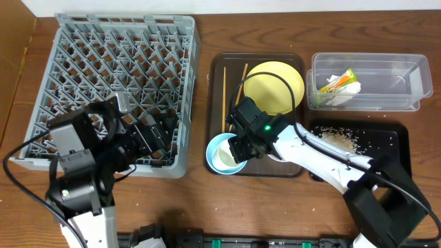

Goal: Sort waste into correct bins and load items into the dishwasher

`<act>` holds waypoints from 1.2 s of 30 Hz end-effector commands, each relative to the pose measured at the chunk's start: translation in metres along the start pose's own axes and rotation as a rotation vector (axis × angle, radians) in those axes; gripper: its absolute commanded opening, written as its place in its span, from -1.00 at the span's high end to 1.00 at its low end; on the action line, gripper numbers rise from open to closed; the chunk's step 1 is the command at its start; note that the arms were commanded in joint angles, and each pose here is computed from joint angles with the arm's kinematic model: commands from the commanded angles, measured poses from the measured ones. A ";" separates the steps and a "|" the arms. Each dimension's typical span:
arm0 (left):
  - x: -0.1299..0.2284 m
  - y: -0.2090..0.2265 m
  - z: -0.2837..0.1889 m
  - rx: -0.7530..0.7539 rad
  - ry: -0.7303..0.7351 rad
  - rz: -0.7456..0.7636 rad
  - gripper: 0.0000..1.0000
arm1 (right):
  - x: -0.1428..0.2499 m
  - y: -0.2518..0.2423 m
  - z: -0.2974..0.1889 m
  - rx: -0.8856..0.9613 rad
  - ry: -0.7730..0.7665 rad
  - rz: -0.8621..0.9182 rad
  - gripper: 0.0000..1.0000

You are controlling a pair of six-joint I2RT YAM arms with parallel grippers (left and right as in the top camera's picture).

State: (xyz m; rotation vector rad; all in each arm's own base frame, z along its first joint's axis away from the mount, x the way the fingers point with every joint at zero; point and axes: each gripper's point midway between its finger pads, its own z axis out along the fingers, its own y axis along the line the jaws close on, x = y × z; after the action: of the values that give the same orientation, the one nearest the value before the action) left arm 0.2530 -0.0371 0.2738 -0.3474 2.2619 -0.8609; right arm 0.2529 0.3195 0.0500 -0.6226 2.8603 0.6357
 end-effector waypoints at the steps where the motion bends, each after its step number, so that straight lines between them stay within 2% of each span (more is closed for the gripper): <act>1: -0.002 -0.026 -0.004 0.186 0.040 -0.031 -0.89 | -0.018 0.013 -0.032 -0.088 -0.071 -0.021 0.97; 8: 0.001 -0.058 -0.006 0.459 0.147 -0.094 -0.68 | -0.052 0.022 -0.151 -0.342 -0.312 -0.093 0.98; 12: 0.000 -0.084 -0.021 0.682 0.201 -0.103 -0.68 | -0.051 0.046 -0.230 -0.635 -0.451 -0.289 0.98; 15: 0.001 -0.090 -0.022 0.716 0.224 -0.116 -0.68 | -0.045 0.061 -0.267 -0.804 -0.502 -0.405 0.98; 22: 0.026 -0.113 -0.019 0.770 0.336 -0.065 -0.68 | -0.043 0.073 -0.262 -0.839 -0.482 -0.435 0.98; 30: 0.057 -0.140 -0.017 0.842 0.465 0.020 -0.68 | -0.036 0.106 -0.262 -0.887 -0.491 -0.561 0.98; 36: 0.070 -0.150 -0.019 0.871 0.522 0.048 -0.68 | -0.044 0.107 -0.258 -0.840 -0.524 -0.557 0.98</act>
State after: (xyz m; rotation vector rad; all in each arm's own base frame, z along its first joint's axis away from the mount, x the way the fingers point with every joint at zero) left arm 0.1988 -0.1662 0.3384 0.3115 2.0688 -1.9157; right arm 0.2300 0.3091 0.3320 -1.0940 1.7371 1.6236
